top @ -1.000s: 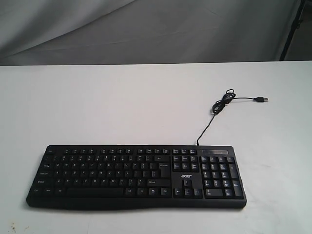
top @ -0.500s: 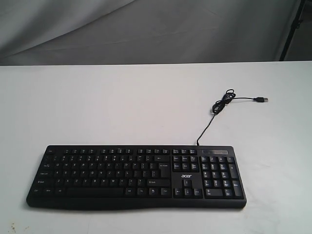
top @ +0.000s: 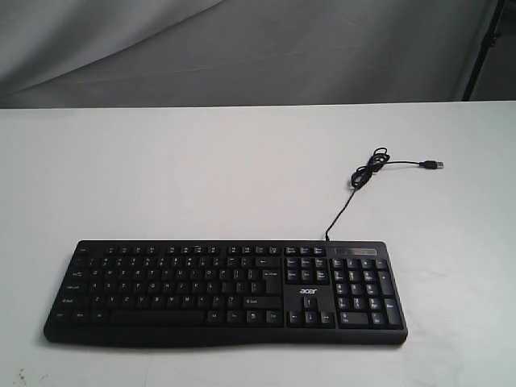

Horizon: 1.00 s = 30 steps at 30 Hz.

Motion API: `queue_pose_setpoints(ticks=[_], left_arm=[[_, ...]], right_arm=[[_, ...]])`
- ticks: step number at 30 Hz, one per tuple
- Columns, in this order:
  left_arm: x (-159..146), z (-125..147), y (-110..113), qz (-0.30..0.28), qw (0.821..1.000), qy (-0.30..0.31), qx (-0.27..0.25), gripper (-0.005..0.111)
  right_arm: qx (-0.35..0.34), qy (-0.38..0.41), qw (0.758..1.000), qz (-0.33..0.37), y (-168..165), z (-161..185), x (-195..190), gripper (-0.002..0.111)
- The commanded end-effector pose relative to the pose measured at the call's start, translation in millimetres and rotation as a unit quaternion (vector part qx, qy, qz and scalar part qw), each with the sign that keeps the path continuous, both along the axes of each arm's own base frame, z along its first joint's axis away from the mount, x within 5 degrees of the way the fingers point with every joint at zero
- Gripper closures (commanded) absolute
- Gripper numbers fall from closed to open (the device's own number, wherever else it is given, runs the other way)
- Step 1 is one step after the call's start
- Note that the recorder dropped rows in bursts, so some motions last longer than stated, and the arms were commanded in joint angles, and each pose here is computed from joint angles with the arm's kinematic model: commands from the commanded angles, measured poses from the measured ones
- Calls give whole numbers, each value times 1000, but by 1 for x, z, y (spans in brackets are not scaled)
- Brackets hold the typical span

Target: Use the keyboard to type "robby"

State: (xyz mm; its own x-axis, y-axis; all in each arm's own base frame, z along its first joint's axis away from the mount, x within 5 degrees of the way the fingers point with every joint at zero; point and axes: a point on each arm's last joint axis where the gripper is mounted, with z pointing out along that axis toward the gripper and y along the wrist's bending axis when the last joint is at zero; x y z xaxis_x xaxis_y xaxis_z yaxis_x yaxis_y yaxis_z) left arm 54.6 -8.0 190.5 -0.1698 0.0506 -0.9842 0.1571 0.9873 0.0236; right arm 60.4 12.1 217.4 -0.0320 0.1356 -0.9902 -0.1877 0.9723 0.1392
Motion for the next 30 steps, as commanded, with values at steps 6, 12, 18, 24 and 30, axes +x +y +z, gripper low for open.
queue_pose_setpoints(ticks=[6, 12, 18, 24, 30], left_arm=[[0, -1, 0, -3, 1000, -2, 1, 107], [0, -1, 0, -3, 1000, -2, 1, 107], [0, -1, 0, -3, 1000, -2, 1, 107], [0, -1, 0, -3, 1000, -2, 1, 107], [0, -1, 0, -3, 1000, -2, 1, 107]], right_arm=[[-47, 31, 998, -3, -1, -12, 0, 108], [-92, 85, 992, 0, -1, -29, -1, 108], [-89, 110, 990, -2, -3, -34, -6, 108], [-76, 121, 990, -21, -5, -36, -8, 108], [-76, 121, 990, -21, -5, -36, -8, 108]])
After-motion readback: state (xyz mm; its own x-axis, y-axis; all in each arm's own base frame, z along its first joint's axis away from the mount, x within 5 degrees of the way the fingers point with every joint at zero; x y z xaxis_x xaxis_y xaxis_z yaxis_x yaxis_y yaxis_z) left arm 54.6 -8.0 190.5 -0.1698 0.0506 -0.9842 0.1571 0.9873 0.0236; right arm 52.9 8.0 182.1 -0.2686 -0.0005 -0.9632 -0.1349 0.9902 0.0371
